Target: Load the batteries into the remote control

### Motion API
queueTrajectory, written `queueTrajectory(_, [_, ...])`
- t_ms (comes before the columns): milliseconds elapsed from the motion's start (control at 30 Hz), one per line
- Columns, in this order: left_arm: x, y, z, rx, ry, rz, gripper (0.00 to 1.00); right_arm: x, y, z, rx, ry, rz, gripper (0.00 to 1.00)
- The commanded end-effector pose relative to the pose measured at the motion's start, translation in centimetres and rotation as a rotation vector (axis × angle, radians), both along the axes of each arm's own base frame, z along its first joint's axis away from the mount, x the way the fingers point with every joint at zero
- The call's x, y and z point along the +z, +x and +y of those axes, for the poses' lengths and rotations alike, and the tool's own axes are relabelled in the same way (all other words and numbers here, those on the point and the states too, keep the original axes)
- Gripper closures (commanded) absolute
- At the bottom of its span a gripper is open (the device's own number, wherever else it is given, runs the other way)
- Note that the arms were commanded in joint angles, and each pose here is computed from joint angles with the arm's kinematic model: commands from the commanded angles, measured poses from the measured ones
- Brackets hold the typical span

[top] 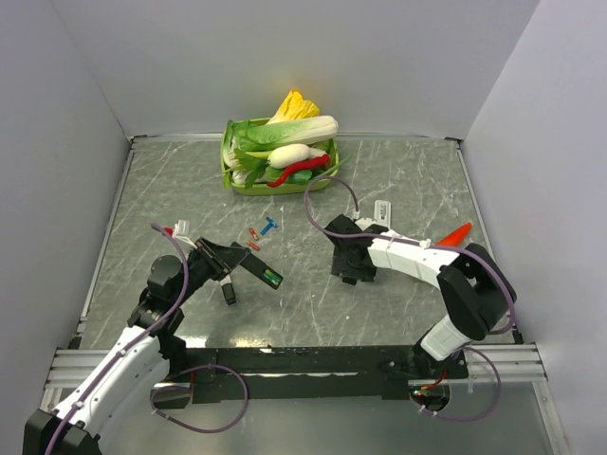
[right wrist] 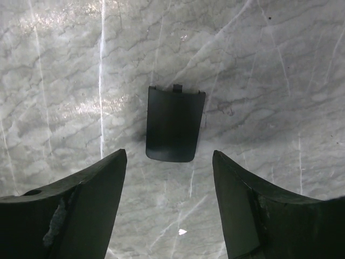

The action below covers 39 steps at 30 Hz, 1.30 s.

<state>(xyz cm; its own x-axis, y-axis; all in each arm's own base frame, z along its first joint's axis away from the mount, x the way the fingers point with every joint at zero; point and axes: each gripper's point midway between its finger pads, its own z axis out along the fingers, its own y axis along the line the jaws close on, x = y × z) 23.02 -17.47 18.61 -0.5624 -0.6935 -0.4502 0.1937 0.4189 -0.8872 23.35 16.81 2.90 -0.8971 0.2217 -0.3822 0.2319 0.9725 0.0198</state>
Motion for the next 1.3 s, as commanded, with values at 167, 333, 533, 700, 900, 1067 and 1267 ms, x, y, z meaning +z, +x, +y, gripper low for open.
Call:
queueTrajectory(167, [2.1,0.0,-0.1,-0.005,-0.048,-0.06,0.99,-0.8,1.1,0.1,-0.067,-0.023,-0.01,0.34])
queueTrajectory(333, [2.1,0.0,-0.3,-0.012,-0.056,-0.055,0.99,-2.3,0.6,-0.1,-0.068,-0.035,0.016,0.36])
queueTrajectory(533, [2.2,0.0,-0.5,-0.023,-0.073,-0.048,0.99,-3.3,0.1,-0.3,-0.038,-0.035,0.025,0.57])
queueTrajectory(700, [2.2,0.2,-0.9,-0.035,-0.102,-0.033,0.99,-2.6,-0.1,-0.1,0.067,-0.046,0.009,0.78])
queueTrajectory(900, [2.5,0.8,-1.5,-0.056,-0.148,-0.03,0.99,0.8,-0.1,2.4,0.314,-0.027,-0.097,0.87])
queueTrajectory(1067, [2.8,1.1,-2.1,-0.078,-0.184,-0.038,0.99,6.5,0.0,5.0,0.569,0.001,-0.247,0.87])
queueTrajectory(1267, [2.3,1.4,-2.5,-0.09,-0.241,0.003,0.99,13.5,-1.4,7.8,0.822,0.097,-0.366,0.87])
